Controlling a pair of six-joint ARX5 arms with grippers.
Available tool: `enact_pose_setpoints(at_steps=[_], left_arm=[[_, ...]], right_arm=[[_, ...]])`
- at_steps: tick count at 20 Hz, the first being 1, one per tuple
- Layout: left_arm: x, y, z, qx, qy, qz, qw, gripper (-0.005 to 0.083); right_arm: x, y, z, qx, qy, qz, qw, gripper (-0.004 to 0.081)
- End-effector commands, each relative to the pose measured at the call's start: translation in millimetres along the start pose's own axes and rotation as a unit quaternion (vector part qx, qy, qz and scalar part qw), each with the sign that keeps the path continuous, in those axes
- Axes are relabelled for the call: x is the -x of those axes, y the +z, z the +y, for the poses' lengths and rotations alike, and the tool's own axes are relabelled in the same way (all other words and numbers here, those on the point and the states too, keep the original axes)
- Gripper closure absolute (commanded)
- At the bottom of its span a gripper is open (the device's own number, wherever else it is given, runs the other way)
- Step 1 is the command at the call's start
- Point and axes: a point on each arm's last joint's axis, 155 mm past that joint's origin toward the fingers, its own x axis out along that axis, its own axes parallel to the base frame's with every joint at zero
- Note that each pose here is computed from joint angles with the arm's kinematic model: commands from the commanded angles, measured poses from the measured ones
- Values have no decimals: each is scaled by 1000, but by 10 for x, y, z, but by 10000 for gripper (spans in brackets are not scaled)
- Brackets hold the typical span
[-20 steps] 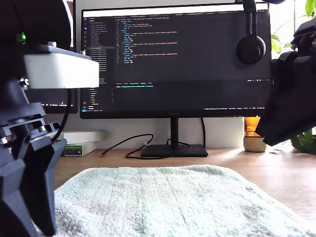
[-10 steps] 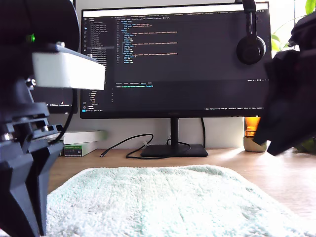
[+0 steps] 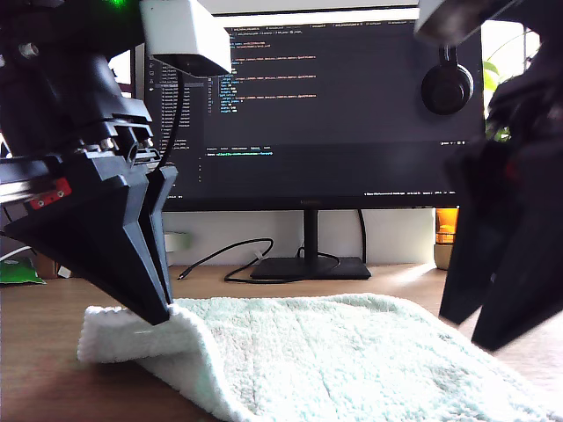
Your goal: Fold the tea towel to a neat square and place it to the right
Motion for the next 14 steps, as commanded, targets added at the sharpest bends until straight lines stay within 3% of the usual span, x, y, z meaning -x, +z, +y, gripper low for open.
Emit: enact_pose_setpoints(at_steps=[1, 14], left_arm=[[44, 95, 82, 2, 8, -10, 1000, 797], [336, 381, 526, 14, 61, -50, 997, 797]], right_arm=[[-82, -58, 68, -4, 15, 8, 1000, 499], [-186, -74, 7, -23, 14, 14, 1000, 499]])
